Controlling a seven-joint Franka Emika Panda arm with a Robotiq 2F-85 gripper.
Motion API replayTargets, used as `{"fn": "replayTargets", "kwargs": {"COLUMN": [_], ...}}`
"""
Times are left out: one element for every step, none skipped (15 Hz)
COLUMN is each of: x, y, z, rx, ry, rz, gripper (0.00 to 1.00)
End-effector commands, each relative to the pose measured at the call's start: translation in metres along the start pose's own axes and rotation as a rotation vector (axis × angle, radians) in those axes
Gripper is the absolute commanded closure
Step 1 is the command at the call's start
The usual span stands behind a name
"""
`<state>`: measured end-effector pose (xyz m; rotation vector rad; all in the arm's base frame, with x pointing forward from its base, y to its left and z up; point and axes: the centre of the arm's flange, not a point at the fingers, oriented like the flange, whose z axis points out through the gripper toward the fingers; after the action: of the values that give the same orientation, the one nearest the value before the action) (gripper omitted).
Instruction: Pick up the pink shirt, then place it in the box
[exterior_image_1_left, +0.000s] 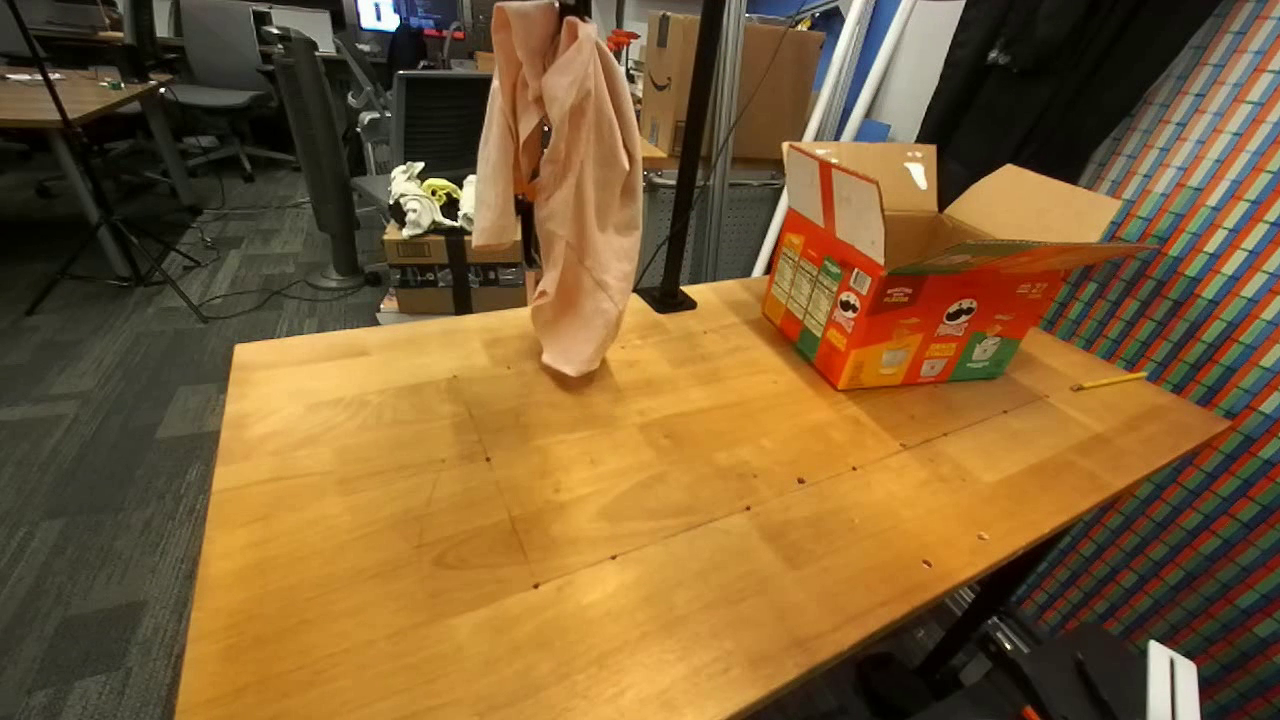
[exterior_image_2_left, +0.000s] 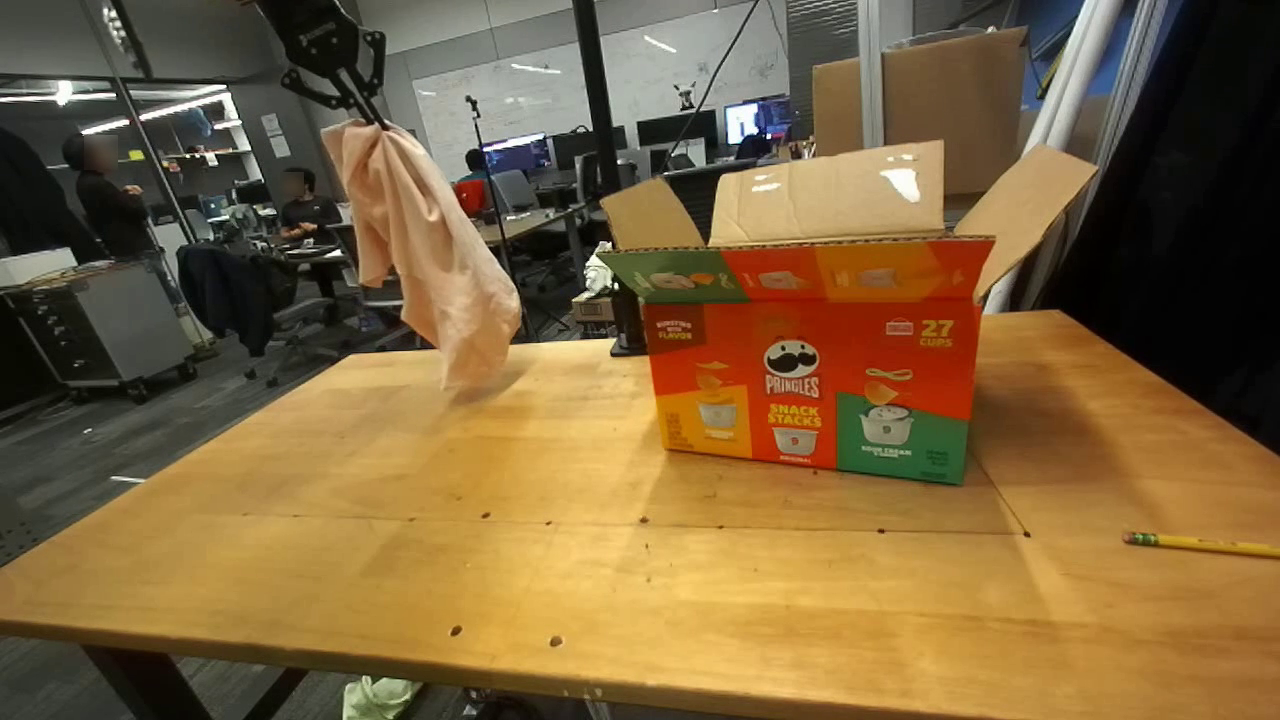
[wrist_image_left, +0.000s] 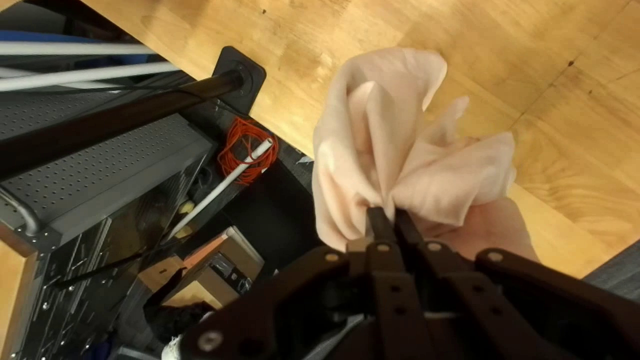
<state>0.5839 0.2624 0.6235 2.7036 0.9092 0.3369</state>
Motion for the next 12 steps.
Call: {"fn": "replayTargets", "kwargs": {"x": [0.019,0.02,0.021,0.02,0.019,0.017,0.016,0.013,0.01,0.006,0.003,-0.004], "y": [0.015,0.022,0.027,0.036,0.045,0.054,0.062,0.073,0.084,0.095,0.106,0.114], "z": [-0.03,-0.037,-0.043,-0.05,-0.057,-0.062,-0.067,-0.072,-0.076,-0.08,-0.083,-0.089], "rx": [-0.027,-0.029,-0.033,-0.038,-0.047,-0.055,-0.064,-0.078,-0.094,-0.11,-0.121,-0.131], "ry": [0.039,0.055,0.067,0.082,0.096,0.105,0.114,0.122,0.127,0.133,0.138,0.142], "rz": [0.061,0.079,0.098,0.119,0.143,0.163,0.184,0.207,0.231,0.257,0.283,0.311], "gripper": [0.98,0.98,0.98,0.98,0.98,0.98,0.98,0.98,0.98,0.98,0.98,0.98]}}
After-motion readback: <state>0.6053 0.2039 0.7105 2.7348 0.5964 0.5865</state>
